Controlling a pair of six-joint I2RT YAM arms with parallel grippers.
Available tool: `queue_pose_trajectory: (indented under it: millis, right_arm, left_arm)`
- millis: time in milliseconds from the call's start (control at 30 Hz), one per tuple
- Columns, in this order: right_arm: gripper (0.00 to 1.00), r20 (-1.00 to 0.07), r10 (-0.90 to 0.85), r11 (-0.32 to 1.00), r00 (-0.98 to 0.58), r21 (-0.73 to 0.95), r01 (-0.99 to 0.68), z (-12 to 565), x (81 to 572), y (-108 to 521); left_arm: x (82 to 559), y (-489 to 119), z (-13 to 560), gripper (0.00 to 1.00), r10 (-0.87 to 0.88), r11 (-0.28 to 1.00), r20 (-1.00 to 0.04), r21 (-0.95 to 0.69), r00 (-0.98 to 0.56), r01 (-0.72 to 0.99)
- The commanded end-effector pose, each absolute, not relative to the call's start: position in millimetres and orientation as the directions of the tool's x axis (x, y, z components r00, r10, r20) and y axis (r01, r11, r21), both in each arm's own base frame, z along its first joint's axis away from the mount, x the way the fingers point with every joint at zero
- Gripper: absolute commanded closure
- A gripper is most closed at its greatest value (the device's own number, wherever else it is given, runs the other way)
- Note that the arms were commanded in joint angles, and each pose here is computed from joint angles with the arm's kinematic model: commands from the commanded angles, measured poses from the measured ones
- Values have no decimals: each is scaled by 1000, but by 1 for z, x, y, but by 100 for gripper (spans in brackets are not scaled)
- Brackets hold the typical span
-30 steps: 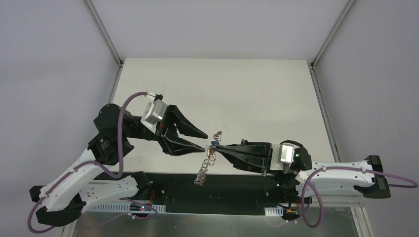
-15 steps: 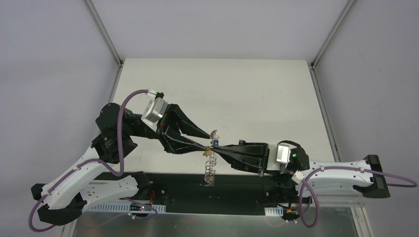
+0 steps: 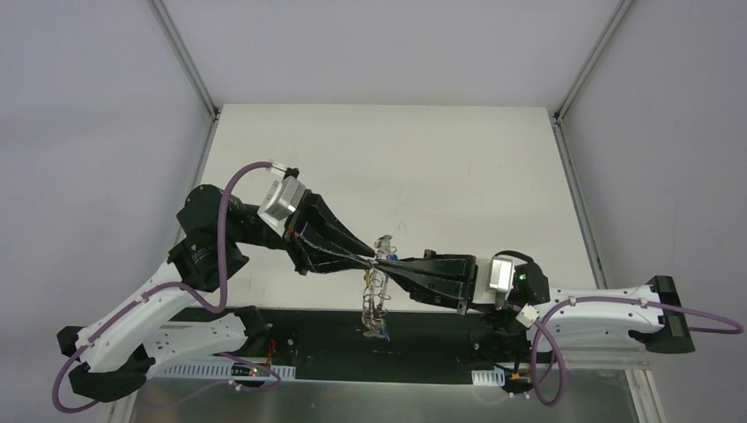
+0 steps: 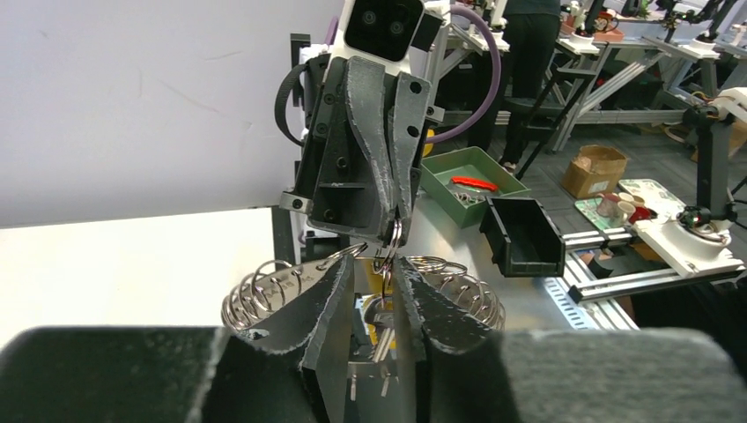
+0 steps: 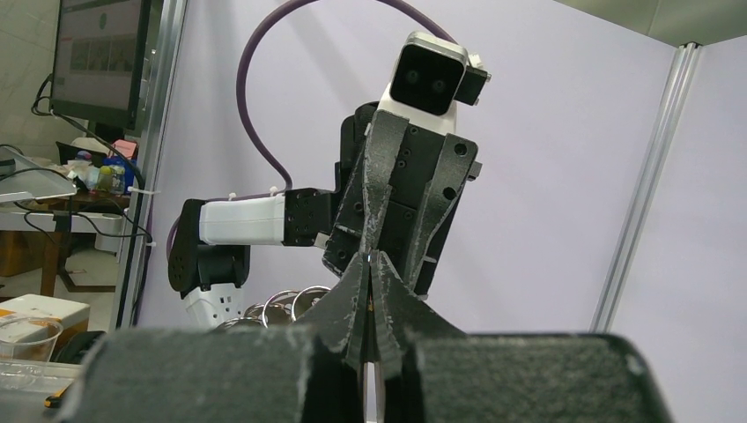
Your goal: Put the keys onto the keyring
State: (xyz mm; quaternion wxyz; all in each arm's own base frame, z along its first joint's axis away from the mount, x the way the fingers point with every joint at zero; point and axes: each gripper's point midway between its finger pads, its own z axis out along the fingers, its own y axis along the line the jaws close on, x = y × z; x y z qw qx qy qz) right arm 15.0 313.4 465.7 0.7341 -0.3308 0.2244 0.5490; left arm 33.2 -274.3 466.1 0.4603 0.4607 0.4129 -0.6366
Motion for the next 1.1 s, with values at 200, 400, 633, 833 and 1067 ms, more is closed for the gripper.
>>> queue_pose_trajectory:
  millis: [200, 400, 633, 833, 1067]
  right_arm:
    - [100, -556, 772, 221, 308, -220, -950, 518, 12, 284]
    - [100, -593, 745, 230, 306, -203, -952, 511, 17, 285]
    - [88, -696, 657, 248, 290, -163, -955, 499, 30, 286]
    - [71, -776, 564, 261, 283, -157, -952, 489, 38, 288]
    - [65, -936, 299, 203, 186, -128, -971, 469, 40, 286]
  left_arm:
    - [23, -270, 477, 100, -245, -274, -962, -55, -124, 960]
    - [26, -269, 484, 100, -257, -255, -956, -72, -139, 964]
    - [32, -268, 481, 100, -248, -207, -957, -98, -149, 973]
    - [36, -268, 477, 100, -239, -178, -960, -107, -148, 978]
    - [46, -270, 460, 100, -162, -119, -972, -151, -169, 981]
